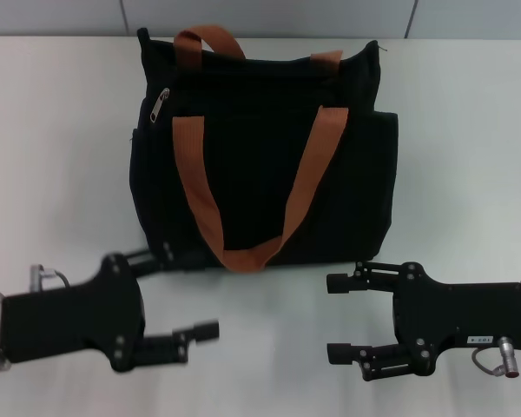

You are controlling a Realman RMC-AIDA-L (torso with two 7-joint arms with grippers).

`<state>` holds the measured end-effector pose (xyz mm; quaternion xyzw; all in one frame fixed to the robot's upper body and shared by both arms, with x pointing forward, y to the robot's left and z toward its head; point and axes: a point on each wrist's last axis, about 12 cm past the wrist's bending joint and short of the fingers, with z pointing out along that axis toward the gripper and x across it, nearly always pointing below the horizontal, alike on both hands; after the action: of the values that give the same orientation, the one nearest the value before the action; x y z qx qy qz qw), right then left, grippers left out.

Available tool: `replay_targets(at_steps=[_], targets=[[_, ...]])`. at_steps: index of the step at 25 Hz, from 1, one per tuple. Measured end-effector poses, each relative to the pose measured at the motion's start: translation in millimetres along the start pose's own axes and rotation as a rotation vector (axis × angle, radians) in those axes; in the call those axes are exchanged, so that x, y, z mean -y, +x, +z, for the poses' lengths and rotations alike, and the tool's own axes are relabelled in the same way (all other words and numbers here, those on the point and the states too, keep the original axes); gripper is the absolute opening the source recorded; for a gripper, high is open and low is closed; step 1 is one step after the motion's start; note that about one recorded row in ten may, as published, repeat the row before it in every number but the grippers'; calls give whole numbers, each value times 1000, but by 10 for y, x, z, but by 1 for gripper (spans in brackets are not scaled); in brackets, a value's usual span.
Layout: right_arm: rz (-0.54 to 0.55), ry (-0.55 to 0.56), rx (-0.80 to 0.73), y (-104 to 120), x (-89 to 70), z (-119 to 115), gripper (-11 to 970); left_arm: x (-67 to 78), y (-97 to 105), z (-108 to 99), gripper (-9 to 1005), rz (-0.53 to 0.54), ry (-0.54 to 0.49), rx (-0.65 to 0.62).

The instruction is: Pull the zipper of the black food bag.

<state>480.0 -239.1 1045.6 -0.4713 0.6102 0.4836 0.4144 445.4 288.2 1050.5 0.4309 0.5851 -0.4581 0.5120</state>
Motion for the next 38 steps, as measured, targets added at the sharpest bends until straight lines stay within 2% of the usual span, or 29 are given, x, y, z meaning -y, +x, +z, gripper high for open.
replay_targets(at_steps=[5,9,12,13,14,18,22,24,28,32,33,36,38], targets=[[4,6,1,14,-9,-9,823,23,-153,-36,785,105,-95,210],[6,6,2,19,-16,-13,822,-97,-278,-112,783,85,-210,319],[8,2,5,16,-23,-26,822,-216,-350,-249,781,92,-322,353],[8,1,5,14,-24,-31,822,-216,-350,-249,779,92,-322,353],[9,0,5,13,-25,-35,822,-285,-379,-329,778,101,-368,344],[9,-1,6,9,-27,-40,822,-547,-457,-470,772,82,-428,237],[9,-2,11,3,-28,-43,821,-744,-476,-500,766,59,-438,86],[9,2,15,-2,-24,-48,821,-797,-487,-492,763,58,-432,36],[9,7,19,-9,-18,-62,821,-893,-480,-389,757,59,-396,-70],[8,6,18,-14,-14,-64,820,-924,-455,-326,751,59,-386,-105],[8,6,18,-16,-12,-64,820,-984,-408,-209,750,66,-388,-158],[9,6,18,-20,-8,-66,820,-1024,-395,-159,745,75,-395,-183],[11,6,17,-27,0,-65,820,-1101,-397,-101,742,120,-424,-211]])
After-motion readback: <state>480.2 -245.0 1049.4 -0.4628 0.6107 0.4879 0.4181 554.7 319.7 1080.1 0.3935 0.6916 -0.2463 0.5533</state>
